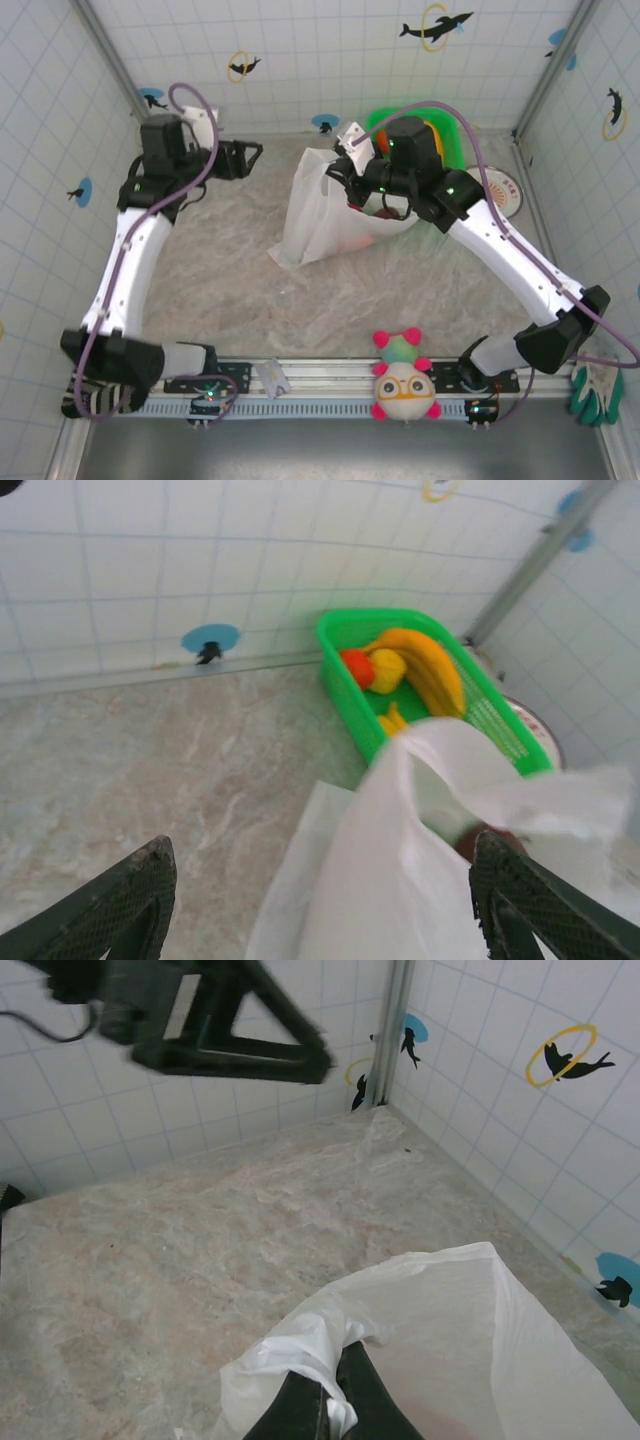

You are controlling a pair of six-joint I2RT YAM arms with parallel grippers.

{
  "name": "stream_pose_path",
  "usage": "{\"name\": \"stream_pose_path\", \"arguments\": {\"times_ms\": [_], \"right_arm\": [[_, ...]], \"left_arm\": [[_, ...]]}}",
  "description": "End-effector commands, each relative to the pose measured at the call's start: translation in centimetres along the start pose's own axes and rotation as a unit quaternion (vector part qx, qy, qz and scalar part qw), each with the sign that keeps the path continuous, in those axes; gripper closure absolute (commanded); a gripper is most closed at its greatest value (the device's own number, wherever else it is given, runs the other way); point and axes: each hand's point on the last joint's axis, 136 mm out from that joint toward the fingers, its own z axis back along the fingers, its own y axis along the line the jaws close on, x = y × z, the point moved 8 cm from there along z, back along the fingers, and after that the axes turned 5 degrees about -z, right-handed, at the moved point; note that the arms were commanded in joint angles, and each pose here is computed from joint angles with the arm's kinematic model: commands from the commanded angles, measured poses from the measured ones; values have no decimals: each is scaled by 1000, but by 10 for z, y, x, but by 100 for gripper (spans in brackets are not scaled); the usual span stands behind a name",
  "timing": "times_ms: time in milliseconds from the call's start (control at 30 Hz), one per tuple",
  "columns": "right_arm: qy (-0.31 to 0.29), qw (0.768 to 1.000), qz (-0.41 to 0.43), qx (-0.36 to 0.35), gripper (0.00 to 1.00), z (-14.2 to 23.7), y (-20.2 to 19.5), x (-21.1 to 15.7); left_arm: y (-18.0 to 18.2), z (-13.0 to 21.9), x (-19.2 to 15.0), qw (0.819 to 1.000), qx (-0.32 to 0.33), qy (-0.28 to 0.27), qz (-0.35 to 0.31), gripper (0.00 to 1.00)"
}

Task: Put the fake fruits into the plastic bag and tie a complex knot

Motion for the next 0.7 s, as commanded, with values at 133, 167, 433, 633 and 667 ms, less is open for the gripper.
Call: {"name": "stream_pose_path", "arguments": {"times_ms": [133,167,433,633,667], "right_arm": [[-16,999,-19,-28,92,-2,-5,23],[-18,999,-20,-28,92,-1,-4,23],[-25,999,-24,-32,92,1,1,28],[-28,998,-36,-34,91,1,1,29],[-29,998,-41,-34,91,1,1,30]], "left_arm": [[-66,42,-46,963,-89,-193,-165,8],[-70,40,-50,960,-90,-201,-175,7],[-105,-11,-51,945,-87,-205,-238,3],[-113,-34,-44,941,-86,-238,-224,3],[-116,-40,-46,941,-92,-237,-224,3]]}}
